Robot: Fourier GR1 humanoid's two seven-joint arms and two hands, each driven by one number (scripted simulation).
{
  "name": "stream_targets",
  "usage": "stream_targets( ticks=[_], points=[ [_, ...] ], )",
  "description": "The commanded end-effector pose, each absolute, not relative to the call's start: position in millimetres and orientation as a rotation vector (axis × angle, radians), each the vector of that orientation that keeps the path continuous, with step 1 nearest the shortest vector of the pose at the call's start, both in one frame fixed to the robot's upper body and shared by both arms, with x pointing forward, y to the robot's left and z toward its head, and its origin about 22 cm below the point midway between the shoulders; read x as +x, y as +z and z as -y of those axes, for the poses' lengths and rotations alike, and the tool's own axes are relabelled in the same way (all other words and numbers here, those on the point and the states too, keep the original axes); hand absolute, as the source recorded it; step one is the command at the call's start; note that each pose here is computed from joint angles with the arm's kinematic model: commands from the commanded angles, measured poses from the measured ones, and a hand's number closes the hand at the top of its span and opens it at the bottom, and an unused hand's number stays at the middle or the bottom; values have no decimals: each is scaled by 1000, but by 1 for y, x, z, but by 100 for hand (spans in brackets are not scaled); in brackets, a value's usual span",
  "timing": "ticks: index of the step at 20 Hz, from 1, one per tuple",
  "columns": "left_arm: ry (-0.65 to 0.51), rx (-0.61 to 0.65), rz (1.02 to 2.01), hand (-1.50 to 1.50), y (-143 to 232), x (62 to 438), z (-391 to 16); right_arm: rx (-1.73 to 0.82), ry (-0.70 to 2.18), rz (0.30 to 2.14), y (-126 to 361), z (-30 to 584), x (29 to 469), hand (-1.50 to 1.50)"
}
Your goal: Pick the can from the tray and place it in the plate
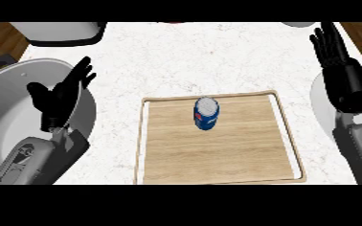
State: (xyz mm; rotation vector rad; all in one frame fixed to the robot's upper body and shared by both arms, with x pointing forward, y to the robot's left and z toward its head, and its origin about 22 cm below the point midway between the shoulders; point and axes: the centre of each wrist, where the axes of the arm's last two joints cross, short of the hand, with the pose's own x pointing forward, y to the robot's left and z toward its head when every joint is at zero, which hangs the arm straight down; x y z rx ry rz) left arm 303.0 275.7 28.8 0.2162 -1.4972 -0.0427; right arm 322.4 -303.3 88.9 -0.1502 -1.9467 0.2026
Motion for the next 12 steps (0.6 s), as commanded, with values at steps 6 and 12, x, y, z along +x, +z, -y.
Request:
stream_targets(
  ticks=[6,12],
  points=[
    [-127,176,1452,0,7,291,-262,782,758,1710,99,172,323,150],
    [-82,179,1341,0,-28,272,-249,361,1113,2062,112,188,331,150]
  ],
)
